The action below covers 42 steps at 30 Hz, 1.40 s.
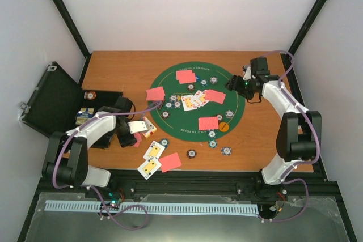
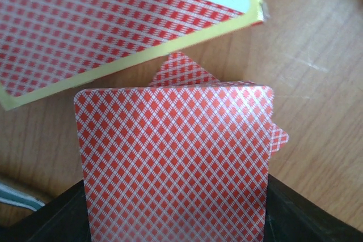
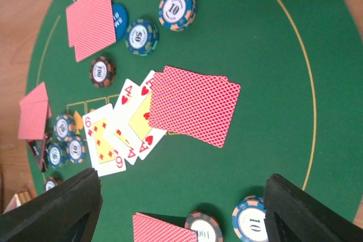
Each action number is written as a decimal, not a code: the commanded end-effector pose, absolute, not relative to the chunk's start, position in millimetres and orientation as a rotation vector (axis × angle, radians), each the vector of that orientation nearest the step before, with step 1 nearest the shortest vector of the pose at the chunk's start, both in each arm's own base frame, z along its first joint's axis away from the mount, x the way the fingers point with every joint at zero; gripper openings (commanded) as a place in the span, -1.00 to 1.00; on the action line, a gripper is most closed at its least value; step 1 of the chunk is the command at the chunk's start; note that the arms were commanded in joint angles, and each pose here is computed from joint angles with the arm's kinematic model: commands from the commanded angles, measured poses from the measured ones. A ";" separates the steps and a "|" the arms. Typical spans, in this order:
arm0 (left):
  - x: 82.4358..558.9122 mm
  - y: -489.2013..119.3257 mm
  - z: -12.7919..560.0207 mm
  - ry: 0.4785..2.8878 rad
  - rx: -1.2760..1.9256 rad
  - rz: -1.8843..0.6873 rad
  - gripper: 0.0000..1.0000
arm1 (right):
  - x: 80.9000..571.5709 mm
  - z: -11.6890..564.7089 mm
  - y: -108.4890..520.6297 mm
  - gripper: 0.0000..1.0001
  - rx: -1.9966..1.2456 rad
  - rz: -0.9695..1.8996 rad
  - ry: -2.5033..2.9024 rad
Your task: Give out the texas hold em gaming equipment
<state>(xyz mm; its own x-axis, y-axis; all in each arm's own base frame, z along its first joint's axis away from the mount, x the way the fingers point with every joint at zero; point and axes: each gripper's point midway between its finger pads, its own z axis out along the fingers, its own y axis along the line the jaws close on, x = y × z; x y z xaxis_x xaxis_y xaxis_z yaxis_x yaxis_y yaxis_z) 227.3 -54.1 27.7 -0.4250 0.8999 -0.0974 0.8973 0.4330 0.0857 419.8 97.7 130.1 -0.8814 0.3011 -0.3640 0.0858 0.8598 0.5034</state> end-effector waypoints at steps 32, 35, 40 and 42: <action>382.6 -93.2 160.8 1.935 0.485 -0.213 1.00 | 338.3 153.0 -63.9 1.00 0.518 -0.314 1.856; 386.7 -83.3 162.3 1.834 0.431 -0.169 1.00 | 348.1 149.1 -66.7 1.00 0.482 -0.365 1.834; 385.7 -72.4 153.7 1.851 0.328 -0.221 1.00 | 363.2 141.3 -64.3 1.00 0.407 -0.392 1.789; 380.5 -65.0 145.2 1.829 0.288 -0.192 1.00 | 367.4 136.9 -62.4 1.00 0.404 -0.376 1.784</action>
